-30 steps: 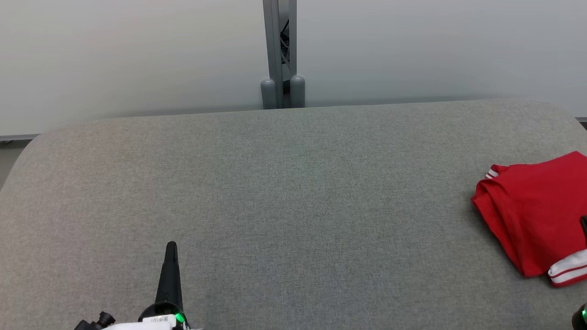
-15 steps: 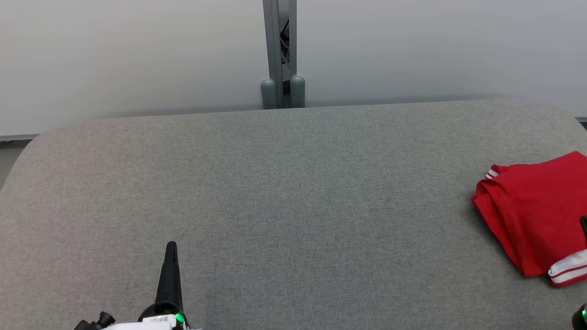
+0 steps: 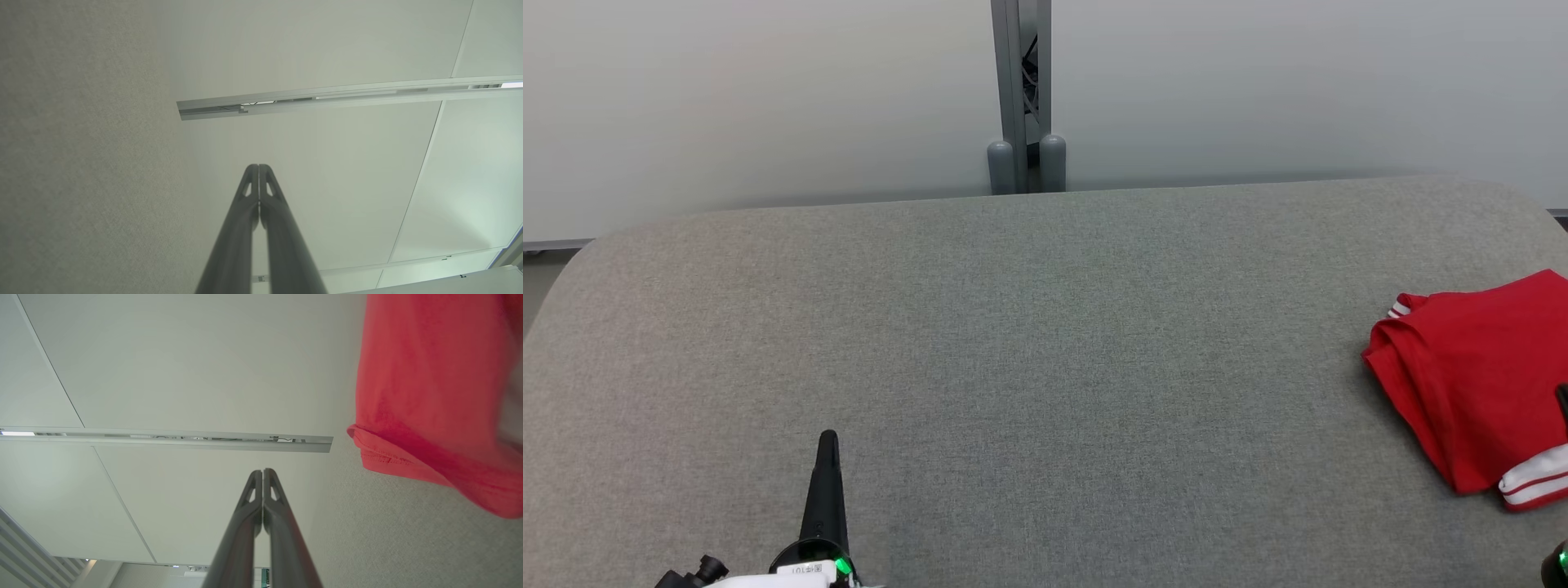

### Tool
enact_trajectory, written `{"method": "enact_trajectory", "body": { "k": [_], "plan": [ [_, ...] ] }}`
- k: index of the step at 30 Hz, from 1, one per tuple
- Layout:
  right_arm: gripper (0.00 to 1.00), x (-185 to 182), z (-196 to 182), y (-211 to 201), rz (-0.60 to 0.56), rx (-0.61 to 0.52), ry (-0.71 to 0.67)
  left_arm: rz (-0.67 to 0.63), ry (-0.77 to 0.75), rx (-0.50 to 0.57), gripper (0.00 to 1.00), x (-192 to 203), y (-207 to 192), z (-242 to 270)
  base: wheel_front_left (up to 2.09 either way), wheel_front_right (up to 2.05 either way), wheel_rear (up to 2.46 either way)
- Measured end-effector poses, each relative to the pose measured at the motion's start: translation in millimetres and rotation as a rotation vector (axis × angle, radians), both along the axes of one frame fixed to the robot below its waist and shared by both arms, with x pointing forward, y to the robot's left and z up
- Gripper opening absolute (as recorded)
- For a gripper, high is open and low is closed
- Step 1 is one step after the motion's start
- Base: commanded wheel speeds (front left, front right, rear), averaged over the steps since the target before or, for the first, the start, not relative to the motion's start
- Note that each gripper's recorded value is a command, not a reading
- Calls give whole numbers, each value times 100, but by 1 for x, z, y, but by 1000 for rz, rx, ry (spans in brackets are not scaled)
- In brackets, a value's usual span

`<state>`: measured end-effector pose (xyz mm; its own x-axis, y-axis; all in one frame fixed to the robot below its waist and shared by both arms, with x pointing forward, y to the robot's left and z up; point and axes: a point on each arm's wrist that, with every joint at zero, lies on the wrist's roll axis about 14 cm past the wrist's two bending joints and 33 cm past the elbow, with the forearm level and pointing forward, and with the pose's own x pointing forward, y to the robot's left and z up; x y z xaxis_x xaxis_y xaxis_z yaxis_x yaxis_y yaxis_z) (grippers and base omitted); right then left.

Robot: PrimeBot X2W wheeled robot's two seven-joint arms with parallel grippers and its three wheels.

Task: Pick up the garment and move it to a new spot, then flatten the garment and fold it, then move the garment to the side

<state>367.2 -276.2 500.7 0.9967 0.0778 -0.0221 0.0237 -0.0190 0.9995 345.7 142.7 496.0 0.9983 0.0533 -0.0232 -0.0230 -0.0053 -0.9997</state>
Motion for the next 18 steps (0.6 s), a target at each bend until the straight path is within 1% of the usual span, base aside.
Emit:
{"method": "enact_trajectory", "body": {
  "k": [18],
  "plan": [
    [0, 0, 0, 0, 0, 0, 0, 0, 0, 0, 0, 0, 0, 0, 0, 0, 0]
  ]
}}
